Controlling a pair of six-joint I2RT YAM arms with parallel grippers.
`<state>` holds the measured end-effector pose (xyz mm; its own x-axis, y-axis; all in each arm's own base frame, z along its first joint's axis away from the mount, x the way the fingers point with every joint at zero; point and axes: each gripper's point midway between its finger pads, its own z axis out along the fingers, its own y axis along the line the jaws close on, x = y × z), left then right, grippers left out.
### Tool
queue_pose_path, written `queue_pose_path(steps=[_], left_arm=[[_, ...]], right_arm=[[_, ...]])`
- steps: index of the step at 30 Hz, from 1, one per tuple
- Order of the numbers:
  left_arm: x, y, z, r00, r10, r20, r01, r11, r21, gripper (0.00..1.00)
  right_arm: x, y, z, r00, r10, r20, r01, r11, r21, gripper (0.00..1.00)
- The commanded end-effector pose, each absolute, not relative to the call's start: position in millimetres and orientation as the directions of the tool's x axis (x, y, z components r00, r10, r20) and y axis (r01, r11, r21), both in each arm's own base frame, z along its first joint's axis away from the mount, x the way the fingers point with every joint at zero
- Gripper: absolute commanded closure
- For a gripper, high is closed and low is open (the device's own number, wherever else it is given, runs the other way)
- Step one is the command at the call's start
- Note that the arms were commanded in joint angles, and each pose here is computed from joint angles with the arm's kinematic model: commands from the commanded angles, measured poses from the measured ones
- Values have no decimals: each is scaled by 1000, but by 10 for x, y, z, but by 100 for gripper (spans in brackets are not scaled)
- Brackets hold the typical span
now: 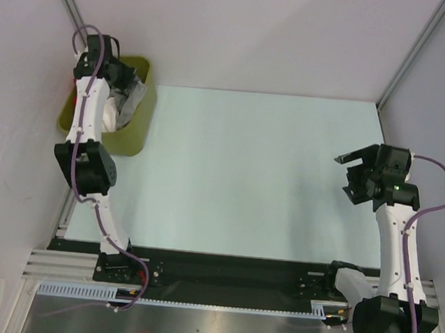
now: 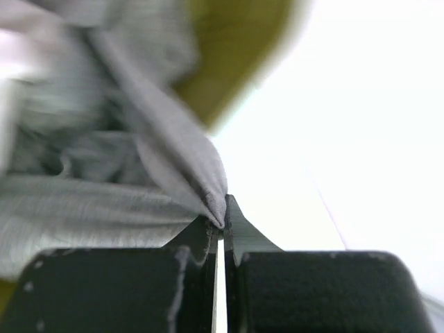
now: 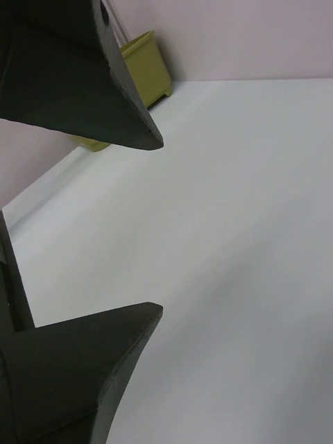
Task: Fold and stack the t-shirts
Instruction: Grab the tshirt from the pile, then move the tshirt to the center of the board
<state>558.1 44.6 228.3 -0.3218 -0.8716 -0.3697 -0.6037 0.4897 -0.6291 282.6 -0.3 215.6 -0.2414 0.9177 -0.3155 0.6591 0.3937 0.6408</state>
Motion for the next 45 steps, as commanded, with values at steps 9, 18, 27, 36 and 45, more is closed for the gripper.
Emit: queue_pose_path(steps=[9, 18, 27, 36, 45], left_arm=[[4675, 31, 5679, 73, -768, -636, 5, 638, -770, 100], [3414, -1171, 7045, -66, -828, -557, 604, 411, -683, 100], [2402, -1826, 7417, -291, -771, -567, 801, 128, -586, 100], [1904, -2320, 7295, -469, -661, -586, 797, -31, -603, 100], [1443, -2329, 7439, -573, -584, -575, 789, -202, -581, 100]], right_arm=[[2862, 510, 2245, -458, 789, -410, 500, 610, 615, 0], [2794, 899, 2391, -571, 679, -462, 333, 706, 626, 0], [2711, 1414, 2789, -643, 458, -614, -49, 776, 629, 1], [2503, 2239, 3499, -523, 205, -828, -607, 593, 530, 2], [2596, 2947, 3873, -281, 100, -954, -814, 502, 293, 9]])
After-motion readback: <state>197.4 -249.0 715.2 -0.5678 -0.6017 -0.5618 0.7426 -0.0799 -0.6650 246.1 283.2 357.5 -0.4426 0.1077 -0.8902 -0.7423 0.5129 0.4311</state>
